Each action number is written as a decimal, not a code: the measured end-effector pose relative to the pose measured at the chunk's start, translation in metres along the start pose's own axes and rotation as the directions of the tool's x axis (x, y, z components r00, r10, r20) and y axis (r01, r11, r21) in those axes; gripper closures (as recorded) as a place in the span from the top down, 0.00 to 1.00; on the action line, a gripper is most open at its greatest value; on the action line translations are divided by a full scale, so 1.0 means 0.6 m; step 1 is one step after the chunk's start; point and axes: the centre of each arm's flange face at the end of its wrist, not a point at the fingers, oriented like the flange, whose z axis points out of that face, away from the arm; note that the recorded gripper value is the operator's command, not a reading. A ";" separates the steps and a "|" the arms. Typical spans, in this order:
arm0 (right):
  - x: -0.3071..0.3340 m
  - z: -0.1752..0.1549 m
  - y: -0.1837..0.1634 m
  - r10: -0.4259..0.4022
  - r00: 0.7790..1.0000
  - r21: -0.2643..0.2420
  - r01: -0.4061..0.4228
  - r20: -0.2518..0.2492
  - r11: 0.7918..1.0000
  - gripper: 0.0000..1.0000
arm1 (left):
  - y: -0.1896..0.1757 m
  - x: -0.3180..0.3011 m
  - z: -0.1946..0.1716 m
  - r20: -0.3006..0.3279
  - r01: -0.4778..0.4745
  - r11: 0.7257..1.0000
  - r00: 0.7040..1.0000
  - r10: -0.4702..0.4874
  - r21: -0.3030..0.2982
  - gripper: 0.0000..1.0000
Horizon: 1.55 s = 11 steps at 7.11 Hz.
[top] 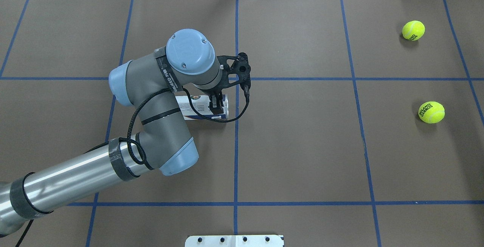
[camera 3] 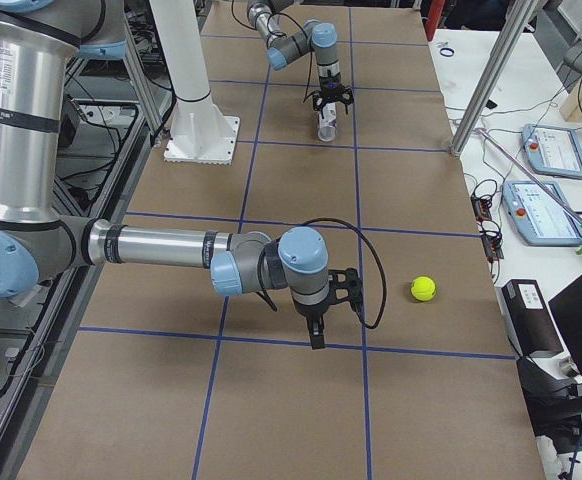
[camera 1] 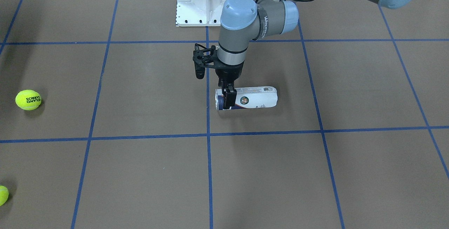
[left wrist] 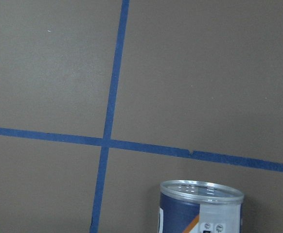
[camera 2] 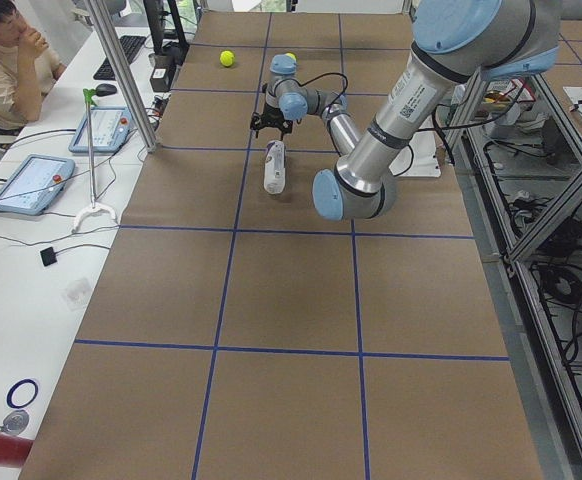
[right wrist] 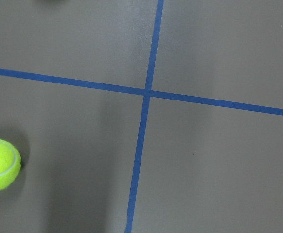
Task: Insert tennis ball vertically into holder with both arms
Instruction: 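Lower the left gripper and close it around the tube's end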
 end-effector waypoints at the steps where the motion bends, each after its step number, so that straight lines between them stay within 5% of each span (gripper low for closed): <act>1: 0.000 0.000 0.000 0.000 1.000 0.000 0.000 0.000 1.000 0.99 | -0.003 0.008 0.011 -0.006 -0.003 1.000 1.000 0.003 -0.009 0.99; 11: 0.000 0.000 0.000 0.001 1.000 0.000 -0.001 0.000 1.000 0.99 | -0.008 0.046 0.087 -0.007 -0.023 0.997 1.000 0.023 -0.076 0.98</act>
